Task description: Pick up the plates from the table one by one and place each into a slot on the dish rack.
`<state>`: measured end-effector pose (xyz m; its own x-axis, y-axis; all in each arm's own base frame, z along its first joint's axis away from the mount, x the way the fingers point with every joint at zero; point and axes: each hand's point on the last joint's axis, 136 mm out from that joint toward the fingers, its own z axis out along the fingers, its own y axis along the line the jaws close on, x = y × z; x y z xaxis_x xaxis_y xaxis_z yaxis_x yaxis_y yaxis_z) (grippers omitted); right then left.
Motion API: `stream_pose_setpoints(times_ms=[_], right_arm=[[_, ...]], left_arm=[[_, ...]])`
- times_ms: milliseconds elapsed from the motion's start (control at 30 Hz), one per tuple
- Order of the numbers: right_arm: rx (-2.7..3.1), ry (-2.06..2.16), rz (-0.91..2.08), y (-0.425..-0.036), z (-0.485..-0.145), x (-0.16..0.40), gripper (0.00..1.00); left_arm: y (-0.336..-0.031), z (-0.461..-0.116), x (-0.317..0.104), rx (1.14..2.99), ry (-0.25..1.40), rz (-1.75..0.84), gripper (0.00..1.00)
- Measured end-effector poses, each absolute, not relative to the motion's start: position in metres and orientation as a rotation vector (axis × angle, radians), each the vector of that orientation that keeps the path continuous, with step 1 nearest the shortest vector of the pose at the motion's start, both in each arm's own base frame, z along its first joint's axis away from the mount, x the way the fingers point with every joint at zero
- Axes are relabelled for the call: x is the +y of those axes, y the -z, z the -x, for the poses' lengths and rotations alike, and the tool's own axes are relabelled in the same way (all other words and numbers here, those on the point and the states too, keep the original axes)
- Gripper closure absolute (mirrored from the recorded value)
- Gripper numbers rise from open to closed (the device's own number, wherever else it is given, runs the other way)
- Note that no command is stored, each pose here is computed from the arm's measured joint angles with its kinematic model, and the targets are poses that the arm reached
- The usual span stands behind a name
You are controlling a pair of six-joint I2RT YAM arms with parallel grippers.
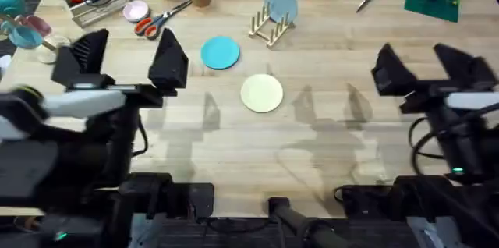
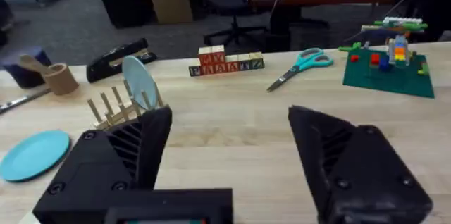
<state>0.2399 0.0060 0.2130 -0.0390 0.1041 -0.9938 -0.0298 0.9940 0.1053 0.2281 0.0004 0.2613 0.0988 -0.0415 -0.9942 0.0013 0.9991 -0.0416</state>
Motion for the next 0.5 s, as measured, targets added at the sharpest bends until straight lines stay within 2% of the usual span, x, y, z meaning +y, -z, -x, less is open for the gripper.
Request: stream_pose_setpoints(times_ms=[200, 500], right_arm=[[1.749, -0.091, -0.049, -0.242, -0.245, 0.006, 0.005], [2.104, -0.067, -0.035, -0.245, -0.275, 0.006, 0.005]], left_arm=[[-0.279, -0.234, 0.001, 1.643, 0.031, 0.039, 0.01], [-0.282, -0.268, 0.001, 2.026, 0.054, 0.098, 0.01]])
